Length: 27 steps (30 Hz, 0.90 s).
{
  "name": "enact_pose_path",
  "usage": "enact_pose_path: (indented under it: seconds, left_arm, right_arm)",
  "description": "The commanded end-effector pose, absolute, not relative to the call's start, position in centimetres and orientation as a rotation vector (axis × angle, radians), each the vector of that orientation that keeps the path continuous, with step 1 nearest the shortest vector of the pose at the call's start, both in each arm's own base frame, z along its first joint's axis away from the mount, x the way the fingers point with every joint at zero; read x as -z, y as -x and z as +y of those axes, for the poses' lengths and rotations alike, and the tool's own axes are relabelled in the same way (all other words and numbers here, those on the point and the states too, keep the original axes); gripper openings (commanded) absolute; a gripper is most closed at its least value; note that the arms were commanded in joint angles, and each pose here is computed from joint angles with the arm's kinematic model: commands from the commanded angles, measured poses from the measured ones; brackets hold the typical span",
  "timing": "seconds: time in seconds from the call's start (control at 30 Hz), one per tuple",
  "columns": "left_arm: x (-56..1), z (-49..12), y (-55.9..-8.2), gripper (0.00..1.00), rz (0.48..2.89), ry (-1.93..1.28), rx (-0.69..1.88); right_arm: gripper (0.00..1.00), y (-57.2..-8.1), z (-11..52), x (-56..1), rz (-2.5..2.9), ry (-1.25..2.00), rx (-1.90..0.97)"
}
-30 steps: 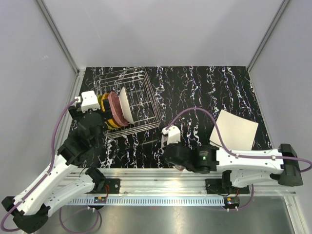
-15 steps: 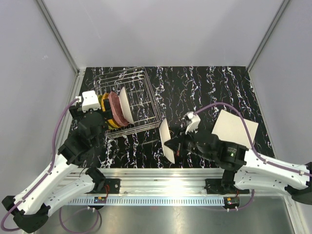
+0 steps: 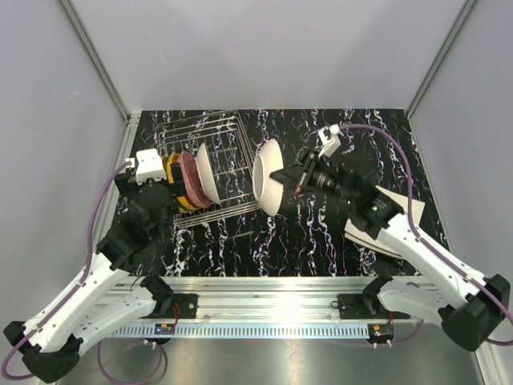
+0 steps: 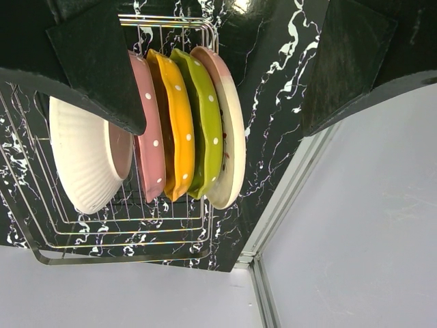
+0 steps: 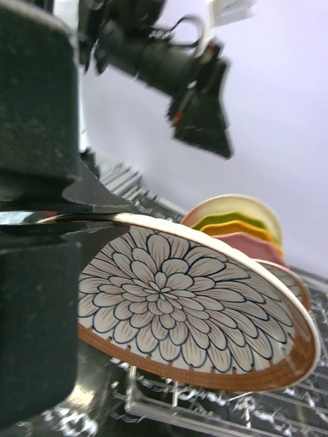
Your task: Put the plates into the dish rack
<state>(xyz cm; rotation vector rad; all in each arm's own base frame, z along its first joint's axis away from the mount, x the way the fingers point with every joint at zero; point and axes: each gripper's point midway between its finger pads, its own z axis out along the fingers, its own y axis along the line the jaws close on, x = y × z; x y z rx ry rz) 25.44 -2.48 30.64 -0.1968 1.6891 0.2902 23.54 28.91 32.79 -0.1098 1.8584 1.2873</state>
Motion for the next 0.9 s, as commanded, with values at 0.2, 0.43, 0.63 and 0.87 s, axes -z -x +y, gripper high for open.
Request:
enact_pose_path:
  seconds: [0.2,0.43,0.63,0.87]
  left_arm:
    - [-31.3,-2.2,-25.8,0.99,1.651,0.247,-0.29]
    - [-31.2,-2.1,-25.8,0.99,1.652,0.249,-0.307]
    - [-31.1,-2.2,-26.1,0.99,1.655,0.243,-0.315]
    - [-31.0,-2.0,-26.0,0.99,1.654,0.246,-0.326]
  right_arm:
    - [0.0,-25.7,30.0,-44.7,1.424,0.313,-1.65]
    - [0.0,-29.4,31.2,-44.2,1.39,0.31,-1.712]
    - [0.0,-31.9,32.5,-43.1,1.4,0.302,-1.759]
    - [0.0,-34.1,33.9,-40.4,1.445,0.303,-1.781]
